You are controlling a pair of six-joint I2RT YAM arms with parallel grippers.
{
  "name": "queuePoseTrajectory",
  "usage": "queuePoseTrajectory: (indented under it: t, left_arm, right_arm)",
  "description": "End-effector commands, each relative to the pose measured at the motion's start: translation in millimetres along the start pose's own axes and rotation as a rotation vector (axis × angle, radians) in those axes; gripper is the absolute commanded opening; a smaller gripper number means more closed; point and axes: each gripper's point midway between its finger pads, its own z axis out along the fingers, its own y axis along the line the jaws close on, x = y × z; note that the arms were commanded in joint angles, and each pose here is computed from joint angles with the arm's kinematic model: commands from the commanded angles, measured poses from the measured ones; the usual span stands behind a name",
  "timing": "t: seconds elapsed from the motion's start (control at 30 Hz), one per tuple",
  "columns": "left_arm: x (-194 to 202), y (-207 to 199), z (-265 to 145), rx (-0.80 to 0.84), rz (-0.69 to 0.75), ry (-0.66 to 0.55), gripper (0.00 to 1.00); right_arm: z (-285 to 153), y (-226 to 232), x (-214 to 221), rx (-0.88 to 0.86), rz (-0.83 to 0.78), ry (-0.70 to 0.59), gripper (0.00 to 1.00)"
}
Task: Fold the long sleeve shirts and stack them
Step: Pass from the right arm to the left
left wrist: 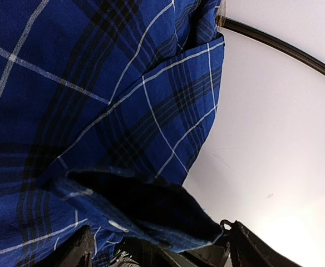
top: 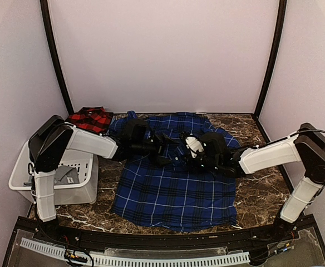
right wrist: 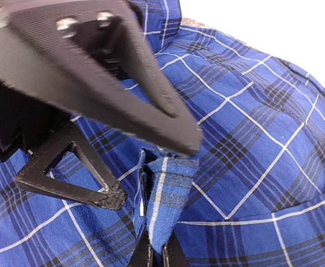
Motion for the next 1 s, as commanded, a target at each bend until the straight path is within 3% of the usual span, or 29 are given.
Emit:
queuePoseTrajectory:
  t: [0.0,0.3,0.5,0.57,0.77,0.97]
  left_arm:
    - [-6,7,-3,-0.007,-0.019,0.003,0.83]
    - [-21,21,-7,-0.066,-0.019,-0.004,0.83]
    - [-20,31,-7,-0.111,-0.012,0.008,0.76]
    - [-19,30,-8,-0.119,-0.004,0.012,0.71]
    - [-17,31,-9,-0.13,0.005,0.021,0.42]
    - [-15,22,-10,-0.112,0.018,0.026,0.2]
  right_arm:
    - [-4,5,-24,0.043,-0.118,-0.071,0.04]
    - [5,19,-23,0.088,-0.273,-0.048,0.02]
    - [11,28,-22,0.12,-0.358,-0.038,0.02]
    - [12,29,-21,0.129,-0.37,-0.032,0.02]
    - [13,26,-20,0.156,-0.373,-0.029,0.04]
    - [13,25,-22,0.164,-0.356,-0.03,0.06]
